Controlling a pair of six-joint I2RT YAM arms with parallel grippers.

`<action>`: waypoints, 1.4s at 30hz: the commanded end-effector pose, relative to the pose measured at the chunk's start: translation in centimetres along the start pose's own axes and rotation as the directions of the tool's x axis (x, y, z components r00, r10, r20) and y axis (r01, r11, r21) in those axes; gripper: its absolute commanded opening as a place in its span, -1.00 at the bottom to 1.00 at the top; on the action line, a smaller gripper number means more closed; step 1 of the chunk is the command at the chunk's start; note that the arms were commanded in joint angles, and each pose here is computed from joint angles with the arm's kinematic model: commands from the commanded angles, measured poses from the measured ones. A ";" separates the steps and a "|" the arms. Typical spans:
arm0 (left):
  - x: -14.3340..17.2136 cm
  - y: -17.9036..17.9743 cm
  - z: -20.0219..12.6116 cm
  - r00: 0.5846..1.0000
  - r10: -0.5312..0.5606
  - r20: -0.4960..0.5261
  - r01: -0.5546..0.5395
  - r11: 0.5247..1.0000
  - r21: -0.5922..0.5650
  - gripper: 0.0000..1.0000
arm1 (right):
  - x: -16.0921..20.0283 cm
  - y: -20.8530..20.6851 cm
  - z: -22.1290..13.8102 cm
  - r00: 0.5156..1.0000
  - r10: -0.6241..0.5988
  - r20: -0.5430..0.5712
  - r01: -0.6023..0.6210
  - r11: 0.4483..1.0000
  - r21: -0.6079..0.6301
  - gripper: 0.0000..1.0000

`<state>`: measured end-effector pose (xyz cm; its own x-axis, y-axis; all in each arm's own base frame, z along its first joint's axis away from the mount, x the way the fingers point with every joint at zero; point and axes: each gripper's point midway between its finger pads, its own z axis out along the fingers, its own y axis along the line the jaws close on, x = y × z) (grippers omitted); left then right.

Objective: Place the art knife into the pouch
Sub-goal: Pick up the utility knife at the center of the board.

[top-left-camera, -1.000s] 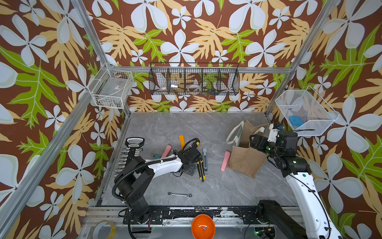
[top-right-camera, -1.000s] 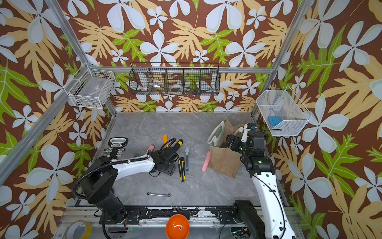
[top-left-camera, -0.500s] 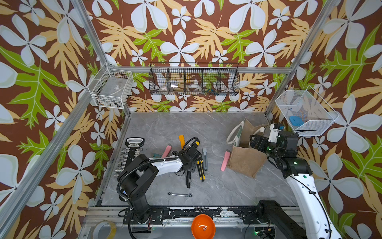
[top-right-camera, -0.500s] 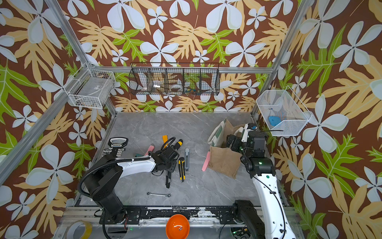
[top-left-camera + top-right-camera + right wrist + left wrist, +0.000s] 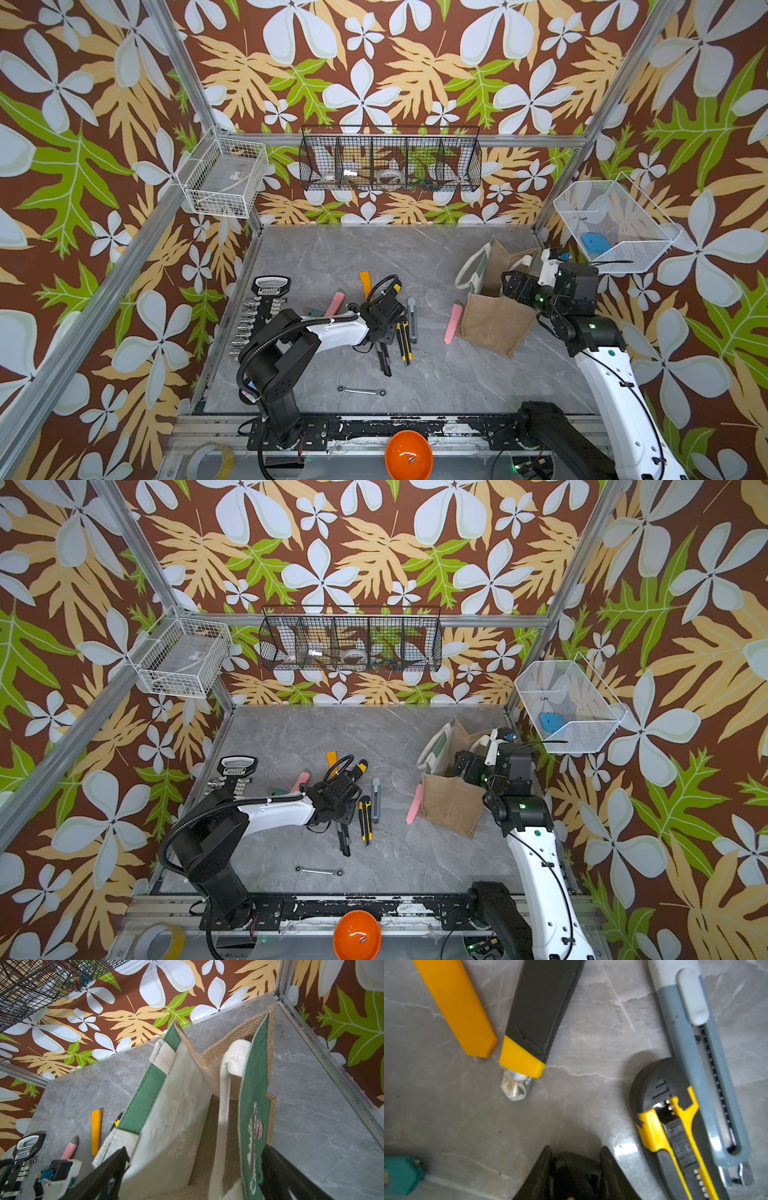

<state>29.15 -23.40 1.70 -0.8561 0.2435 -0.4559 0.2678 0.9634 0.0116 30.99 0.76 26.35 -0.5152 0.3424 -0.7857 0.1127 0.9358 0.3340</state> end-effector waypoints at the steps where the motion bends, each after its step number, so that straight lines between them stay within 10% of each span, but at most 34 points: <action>1: 3.5 1.7 -0.5 0.991 -0.012 -0.135 0.004 0.998 -0.061 -0.09 | -0.2 0.1 0.0 1.000 0.007 0.009 -0.007 1.000 -0.007 1.00; 13: 3.6 1.4 -2.9 0.981 -0.160 -0.108 0.161 0.987 -0.002 0.49 | -0.1 0.1 0.2 1.000 0.007 0.006 -0.007 1.000 -0.010 1.00; 42: 4.5 0.7 -2.0 0.968 -0.215 -0.126 0.219 0.975 0.021 -0.48 | -0.1 0.6 -0.1 1.000 0.008 0.013 -0.007 0.999 -0.039 1.00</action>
<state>26.22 -22.85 2.06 -0.9143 0.0236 -0.4044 0.0959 0.9825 -0.1596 30.88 1.20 25.99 -0.5191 0.3501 -0.7797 0.0963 0.9304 0.3536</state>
